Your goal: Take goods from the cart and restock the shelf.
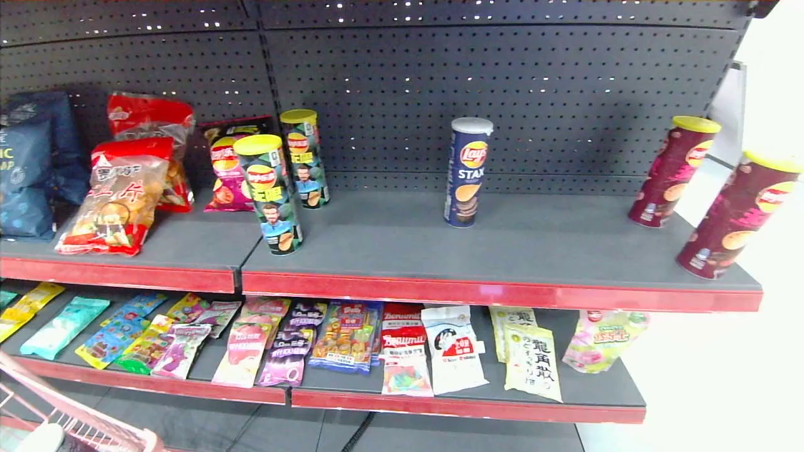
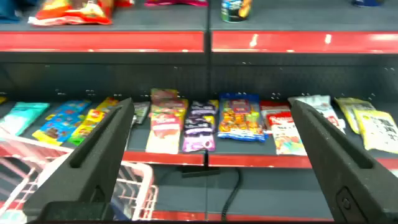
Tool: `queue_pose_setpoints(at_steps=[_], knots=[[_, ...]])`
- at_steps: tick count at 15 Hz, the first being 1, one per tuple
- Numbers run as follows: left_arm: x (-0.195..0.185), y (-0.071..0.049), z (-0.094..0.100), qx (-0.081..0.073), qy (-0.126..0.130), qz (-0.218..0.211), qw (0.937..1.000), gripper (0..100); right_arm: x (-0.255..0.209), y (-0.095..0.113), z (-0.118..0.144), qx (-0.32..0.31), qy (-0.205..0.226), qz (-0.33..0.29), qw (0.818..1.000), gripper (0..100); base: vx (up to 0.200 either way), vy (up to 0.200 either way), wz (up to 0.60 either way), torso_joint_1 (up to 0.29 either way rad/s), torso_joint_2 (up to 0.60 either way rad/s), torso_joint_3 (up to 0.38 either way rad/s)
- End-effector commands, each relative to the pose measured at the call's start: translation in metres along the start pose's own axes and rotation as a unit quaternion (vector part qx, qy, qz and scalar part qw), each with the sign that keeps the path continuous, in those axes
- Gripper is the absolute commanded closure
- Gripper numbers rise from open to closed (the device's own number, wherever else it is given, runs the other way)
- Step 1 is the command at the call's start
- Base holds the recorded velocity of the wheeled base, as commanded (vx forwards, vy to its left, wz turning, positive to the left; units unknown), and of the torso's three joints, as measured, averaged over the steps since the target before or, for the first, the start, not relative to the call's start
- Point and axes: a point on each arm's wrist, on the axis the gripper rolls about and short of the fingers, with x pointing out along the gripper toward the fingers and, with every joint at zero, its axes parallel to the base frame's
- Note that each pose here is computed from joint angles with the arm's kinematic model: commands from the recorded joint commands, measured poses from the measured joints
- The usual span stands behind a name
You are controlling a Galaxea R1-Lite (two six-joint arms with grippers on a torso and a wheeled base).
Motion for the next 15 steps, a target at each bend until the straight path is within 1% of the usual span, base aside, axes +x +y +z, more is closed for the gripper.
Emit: queue_pose_setpoints(at_steps=[1, 12, 15], knots=[[-0.0001, 0.0000, 0.0002, 0.000, -0.001, 0.001, 1.0000, 0, 0.0001, 0.0001, -0.0001, -0.001, 0.001, 0.002, 1.000, 0, 0.000, 0.000, 0.60, -0.002, 0.00, 0.002], [-0.0001, 0.0000, 0.0002, 0.000, -0.001, 0.000, 1.0000, 0, 0.0001, 0.0001, 0.0001, 0.000, 0.000, 0.002, 1.000, 0, 0.000, 0.000, 0.60, 0.004, 0.00, 0.001], [0.0001, 0.0000, -0.0002, 0.000, 0.000, 0.000, 1.0000, 0, 0.0001, 0.0001, 0.0001, 0.001, 0.000, 0.002, 1.000, 0, 0.000, 0.000, 0.00, 0.000, 0.00, 0.000]])
